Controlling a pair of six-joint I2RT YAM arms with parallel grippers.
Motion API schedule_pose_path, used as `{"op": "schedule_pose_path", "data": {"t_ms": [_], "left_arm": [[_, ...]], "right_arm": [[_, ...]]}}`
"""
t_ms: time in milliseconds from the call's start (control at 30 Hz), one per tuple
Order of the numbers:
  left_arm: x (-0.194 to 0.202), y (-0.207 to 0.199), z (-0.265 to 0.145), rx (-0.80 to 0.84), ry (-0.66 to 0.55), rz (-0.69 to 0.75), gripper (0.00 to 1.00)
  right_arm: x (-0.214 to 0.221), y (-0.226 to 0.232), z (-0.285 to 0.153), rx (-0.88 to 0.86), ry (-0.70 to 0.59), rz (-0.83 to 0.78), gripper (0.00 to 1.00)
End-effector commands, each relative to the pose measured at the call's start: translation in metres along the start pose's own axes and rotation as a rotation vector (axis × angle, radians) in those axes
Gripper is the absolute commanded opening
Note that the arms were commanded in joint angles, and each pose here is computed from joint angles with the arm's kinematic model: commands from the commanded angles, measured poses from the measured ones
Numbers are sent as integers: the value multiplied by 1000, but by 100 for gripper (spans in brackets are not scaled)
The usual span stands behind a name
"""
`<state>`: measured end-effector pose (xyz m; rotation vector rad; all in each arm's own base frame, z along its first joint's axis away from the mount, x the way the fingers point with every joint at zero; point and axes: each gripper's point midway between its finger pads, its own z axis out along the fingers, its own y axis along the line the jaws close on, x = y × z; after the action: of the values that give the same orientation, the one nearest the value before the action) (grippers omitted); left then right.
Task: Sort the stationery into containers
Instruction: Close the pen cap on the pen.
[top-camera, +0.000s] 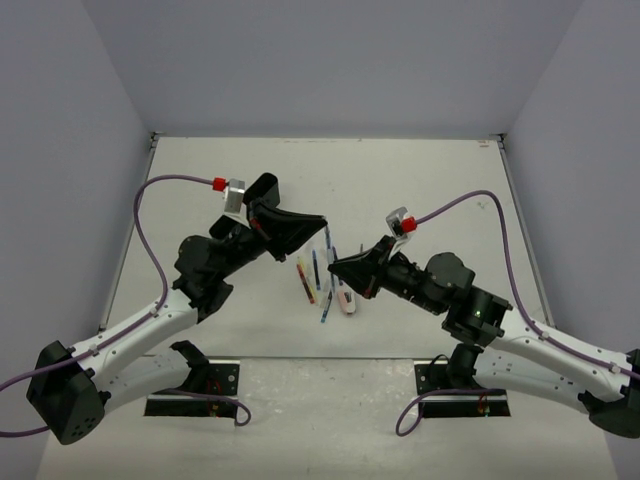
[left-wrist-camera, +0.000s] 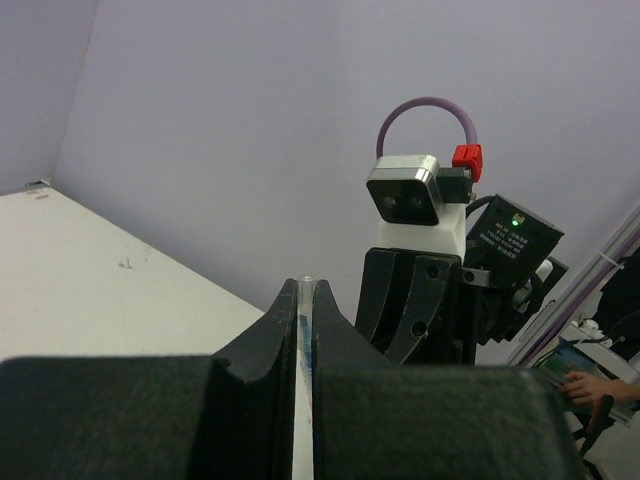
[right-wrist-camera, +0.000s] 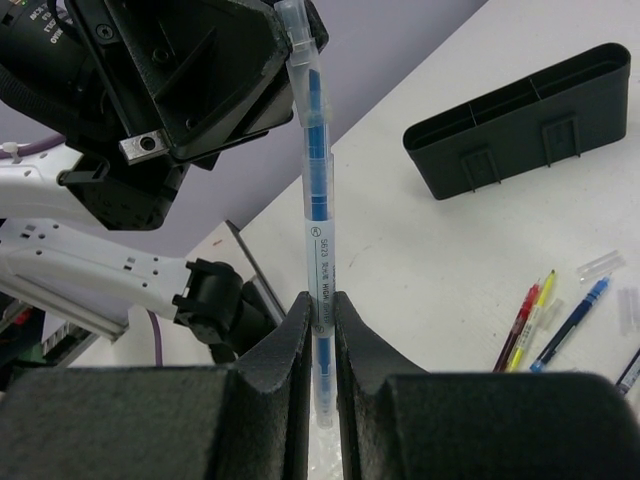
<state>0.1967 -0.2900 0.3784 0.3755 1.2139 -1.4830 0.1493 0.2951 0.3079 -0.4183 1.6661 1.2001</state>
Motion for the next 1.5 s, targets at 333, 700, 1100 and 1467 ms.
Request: {"op": "schedule_pose_path", "data": {"t_ms": [333, 700, 1100, 1467], "left_arm": [[8, 0, -3, -4, 29, -30, 1], [8, 1, -2, -11, 44, -15, 16], [9, -17, -2, 87, 67, 11, 9], [1, -26, -6, 123, 25, 32, 0]], "right_arm": [[-72, 33, 6, -81, -209, -150, 0], [-73, 27, 10, -48, -204, -157, 0], [-63, 31, 14, -75, -162, -155, 0], [-51, 41, 24, -138, -90, -181, 25]]}}
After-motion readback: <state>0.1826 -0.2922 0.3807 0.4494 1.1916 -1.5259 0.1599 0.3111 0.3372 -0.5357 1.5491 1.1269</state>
